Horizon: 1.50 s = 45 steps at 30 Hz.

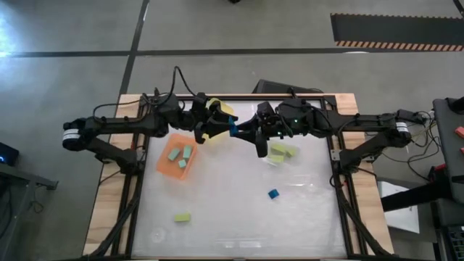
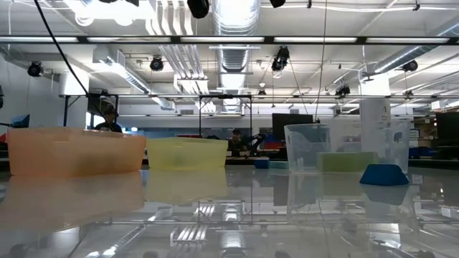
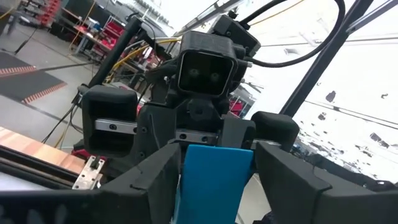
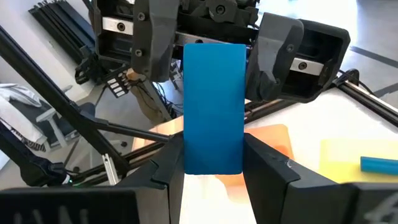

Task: Sort & place blocks by color
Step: Put the blue block into the yellow bin

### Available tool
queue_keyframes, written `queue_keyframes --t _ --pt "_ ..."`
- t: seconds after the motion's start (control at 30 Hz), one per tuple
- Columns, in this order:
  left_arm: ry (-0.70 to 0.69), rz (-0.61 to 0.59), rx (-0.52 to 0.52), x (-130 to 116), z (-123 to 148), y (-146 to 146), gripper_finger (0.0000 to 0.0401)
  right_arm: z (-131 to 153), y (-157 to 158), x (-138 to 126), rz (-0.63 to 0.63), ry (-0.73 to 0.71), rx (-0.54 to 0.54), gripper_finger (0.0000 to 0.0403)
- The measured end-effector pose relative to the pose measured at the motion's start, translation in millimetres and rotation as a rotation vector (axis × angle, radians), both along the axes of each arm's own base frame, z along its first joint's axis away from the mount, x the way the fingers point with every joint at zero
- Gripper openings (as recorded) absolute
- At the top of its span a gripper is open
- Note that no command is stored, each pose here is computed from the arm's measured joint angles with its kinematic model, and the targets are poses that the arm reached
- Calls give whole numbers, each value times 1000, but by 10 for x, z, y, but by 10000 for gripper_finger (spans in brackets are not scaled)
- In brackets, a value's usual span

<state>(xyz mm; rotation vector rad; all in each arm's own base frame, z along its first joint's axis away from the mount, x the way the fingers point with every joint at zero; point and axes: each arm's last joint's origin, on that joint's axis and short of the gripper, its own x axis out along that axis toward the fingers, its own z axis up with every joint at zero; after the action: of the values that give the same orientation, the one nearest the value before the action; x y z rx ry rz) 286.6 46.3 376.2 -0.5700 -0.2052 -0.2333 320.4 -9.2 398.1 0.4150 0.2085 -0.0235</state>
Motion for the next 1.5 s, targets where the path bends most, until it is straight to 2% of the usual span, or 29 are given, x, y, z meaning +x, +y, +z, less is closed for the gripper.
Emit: queue_keyframes --t 0.23,0.37,0.6,0.77,0.87,1.0,1.23,1.4,1.5 --pt "1 6 11 3 -5 3 123 -1 0 0 -3 1 16 119" --pt "2 6 10 5 -7 4 122 -1 0 0 -3 2 16 127" --pt "23 15 -12 9 -26 23 124 -6 -12 -18 -3 16 -5 179" --pt "101 44 -28 -8 -90 105 126 0 -77 -136 -37 84 34 202" --pt "205 82 -53 -38 -177 210 127 35 -102 -238 -55 130 55 206" --pt "412 153 -108 -87 -359 407 128 62 -107 -358 -82 188 63 204" --pt "763 334 -249 -252 -727 773 129 113 -108 -475 -112 194 54 203" --pt "910 400 -313 -321 -895 993 126 123 -107 -488 -112 190 54 203" --pt "984 412 -286 -278 -896 1081 120 122 -107 -489 -111 192 53 203"
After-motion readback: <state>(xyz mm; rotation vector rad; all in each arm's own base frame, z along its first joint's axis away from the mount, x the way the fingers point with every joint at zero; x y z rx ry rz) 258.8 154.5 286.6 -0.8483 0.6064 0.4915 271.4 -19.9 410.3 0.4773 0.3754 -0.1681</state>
